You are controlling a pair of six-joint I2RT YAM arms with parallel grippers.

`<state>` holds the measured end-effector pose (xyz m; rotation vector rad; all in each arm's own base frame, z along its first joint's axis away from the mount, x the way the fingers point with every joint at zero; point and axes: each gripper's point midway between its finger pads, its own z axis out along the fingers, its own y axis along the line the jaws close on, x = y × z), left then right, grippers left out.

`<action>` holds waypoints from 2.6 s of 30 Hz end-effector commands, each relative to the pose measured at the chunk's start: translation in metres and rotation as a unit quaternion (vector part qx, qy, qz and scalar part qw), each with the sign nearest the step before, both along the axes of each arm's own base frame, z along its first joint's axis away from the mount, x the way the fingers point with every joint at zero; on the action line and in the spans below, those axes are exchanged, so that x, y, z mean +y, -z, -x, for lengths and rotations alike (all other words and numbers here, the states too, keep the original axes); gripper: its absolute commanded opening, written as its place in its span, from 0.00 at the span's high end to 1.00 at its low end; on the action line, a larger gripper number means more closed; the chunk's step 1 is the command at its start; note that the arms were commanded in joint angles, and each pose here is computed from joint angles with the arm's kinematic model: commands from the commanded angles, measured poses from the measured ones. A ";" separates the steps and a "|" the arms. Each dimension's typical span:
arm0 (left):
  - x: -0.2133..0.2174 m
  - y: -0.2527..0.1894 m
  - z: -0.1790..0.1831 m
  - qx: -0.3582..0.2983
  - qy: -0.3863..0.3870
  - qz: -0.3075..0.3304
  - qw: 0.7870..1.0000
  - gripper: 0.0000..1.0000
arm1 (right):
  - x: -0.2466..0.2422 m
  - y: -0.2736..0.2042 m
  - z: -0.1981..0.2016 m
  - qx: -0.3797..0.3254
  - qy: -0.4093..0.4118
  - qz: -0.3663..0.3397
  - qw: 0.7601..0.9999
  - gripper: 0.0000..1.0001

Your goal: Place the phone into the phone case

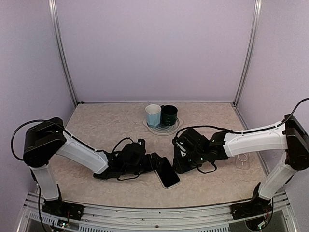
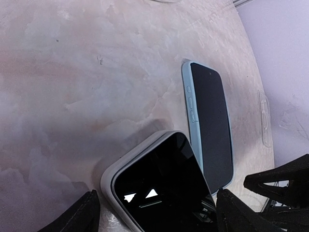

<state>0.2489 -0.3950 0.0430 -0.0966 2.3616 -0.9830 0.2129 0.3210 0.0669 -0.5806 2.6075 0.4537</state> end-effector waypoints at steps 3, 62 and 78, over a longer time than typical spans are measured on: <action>0.007 0.015 0.014 0.012 0.013 -0.064 0.998 0.22 | -0.006 0.015 0.025 0.072 -0.034 -0.037 0.996 0.64; 0.025 0.044 0.017 0.045 0.009 -0.154 0.987 0.55 | 0.035 0.010 -0.035 0.024 -0.066 -0.020 0.997 0.79; 0.032 0.059 0.018 0.061 0.003 -0.177 0.982 0.75 | 0.045 0.062 -0.055 0.045 -0.084 0.015 0.995 1.00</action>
